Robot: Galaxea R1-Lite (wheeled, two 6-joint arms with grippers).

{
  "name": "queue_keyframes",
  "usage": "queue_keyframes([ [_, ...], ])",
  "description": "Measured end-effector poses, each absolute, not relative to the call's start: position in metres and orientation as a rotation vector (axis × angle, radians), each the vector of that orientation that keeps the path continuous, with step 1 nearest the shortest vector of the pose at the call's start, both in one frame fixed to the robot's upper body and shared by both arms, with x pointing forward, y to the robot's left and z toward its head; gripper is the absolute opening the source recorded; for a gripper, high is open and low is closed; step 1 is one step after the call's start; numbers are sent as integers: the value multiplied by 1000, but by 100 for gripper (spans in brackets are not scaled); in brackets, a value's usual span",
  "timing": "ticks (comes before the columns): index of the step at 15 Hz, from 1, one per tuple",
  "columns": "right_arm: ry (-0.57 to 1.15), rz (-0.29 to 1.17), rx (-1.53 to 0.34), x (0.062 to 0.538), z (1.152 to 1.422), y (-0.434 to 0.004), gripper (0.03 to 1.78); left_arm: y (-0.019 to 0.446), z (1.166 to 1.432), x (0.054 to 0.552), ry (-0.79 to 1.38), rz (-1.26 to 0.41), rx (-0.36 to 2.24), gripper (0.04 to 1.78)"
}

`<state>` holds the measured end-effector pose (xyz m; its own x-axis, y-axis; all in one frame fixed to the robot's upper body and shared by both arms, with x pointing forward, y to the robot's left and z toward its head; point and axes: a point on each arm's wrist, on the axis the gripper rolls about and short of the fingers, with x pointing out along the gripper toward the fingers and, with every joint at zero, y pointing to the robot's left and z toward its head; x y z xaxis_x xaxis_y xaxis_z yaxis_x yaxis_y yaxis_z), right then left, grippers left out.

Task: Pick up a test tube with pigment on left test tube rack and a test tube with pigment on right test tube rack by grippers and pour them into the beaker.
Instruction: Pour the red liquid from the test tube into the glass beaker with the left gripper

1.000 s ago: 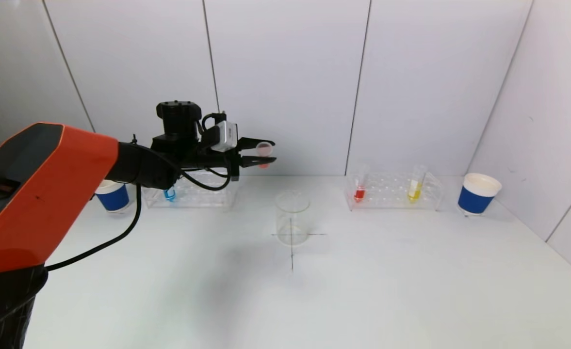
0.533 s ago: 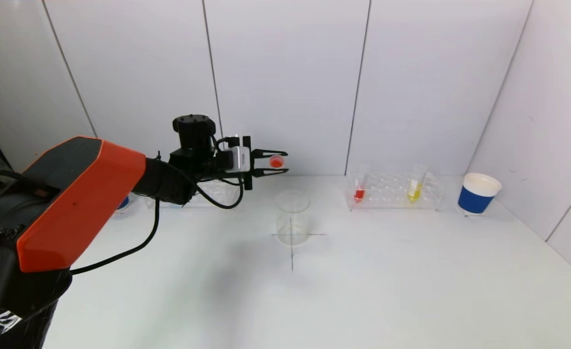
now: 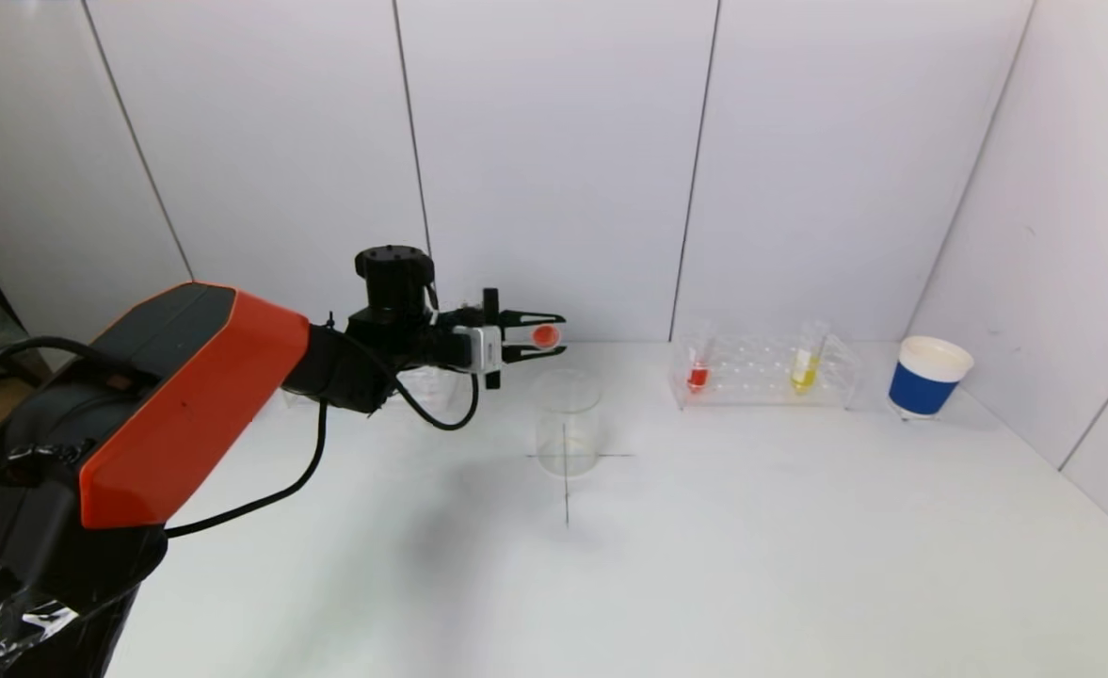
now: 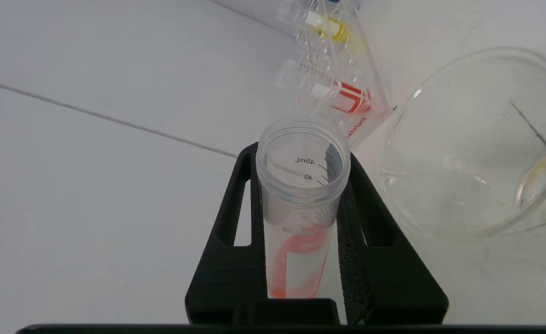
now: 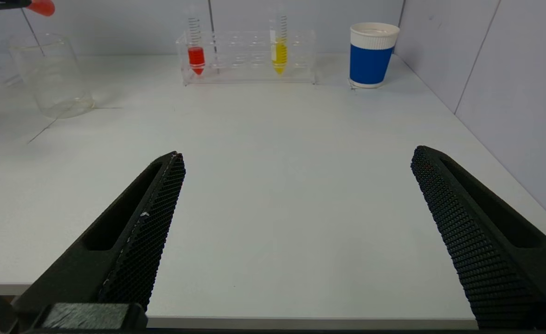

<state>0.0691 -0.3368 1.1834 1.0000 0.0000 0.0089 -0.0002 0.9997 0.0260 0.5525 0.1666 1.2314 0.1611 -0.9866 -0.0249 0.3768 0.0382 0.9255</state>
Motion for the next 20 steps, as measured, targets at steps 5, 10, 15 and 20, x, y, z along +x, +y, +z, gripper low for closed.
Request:
queue_keyframes([
  [5, -9, 0, 26, 69, 1183, -337, 177, 166, 1224, 555, -862, -1195, 1089, 45],
  [10, -9, 0, 26, 69, 1183, -337, 177, 165, 1218, 557, -897, -1139, 1183, 45],
  [15, -9, 0, 26, 69, 1183, -337, 177, 164, 1215, 558, -929, -1088, 1269, 45],
  [20, -9, 0, 26, 69, 1183, -337, 177, 161, 1215, 558, -942, -1061, 1312, 45],
])
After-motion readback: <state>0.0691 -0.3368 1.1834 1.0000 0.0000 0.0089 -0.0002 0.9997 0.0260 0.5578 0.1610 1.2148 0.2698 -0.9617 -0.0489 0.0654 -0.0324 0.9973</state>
